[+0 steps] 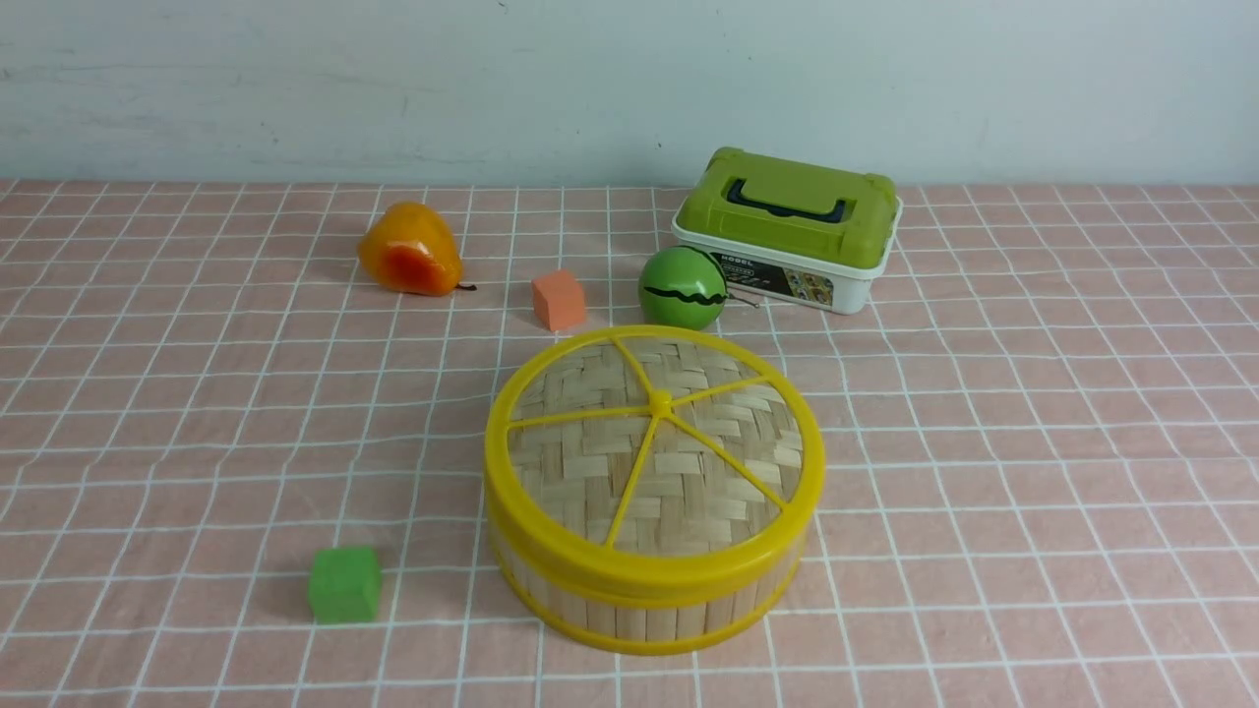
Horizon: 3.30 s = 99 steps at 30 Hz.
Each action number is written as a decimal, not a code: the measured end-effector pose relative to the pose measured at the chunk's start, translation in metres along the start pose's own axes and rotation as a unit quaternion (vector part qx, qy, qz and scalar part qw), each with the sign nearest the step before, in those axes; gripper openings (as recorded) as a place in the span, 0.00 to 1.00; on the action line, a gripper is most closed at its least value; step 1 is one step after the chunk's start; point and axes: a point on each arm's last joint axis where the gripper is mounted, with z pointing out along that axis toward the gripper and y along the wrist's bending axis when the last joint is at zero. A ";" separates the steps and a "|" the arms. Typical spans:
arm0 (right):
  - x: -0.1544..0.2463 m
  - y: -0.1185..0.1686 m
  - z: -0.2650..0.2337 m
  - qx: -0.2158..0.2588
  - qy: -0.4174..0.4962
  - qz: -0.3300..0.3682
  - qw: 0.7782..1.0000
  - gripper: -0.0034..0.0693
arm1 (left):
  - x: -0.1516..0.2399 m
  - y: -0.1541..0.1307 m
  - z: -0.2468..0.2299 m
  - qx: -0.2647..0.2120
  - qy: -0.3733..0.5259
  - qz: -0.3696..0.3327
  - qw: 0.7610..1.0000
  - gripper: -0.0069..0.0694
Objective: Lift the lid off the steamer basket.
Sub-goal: Use the right arm to lift the lid of the steamer
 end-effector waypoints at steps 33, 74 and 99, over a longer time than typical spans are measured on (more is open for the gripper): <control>0.001 0.017 -0.002 -0.084 0.037 0.349 0.933 0.28 | -0.001 0.003 0.000 -0.016 -0.004 0.042 0.999 0.40; -0.279 0.077 0.062 -0.176 0.287 -0.180 0.924 0.04 | -0.001 0.003 0.000 -0.016 -0.004 0.045 0.999 0.40; -0.214 0.259 0.246 -0.252 0.405 -0.267 0.837 0.51 | -0.001 0.003 0.000 -0.016 -0.004 0.045 0.999 0.40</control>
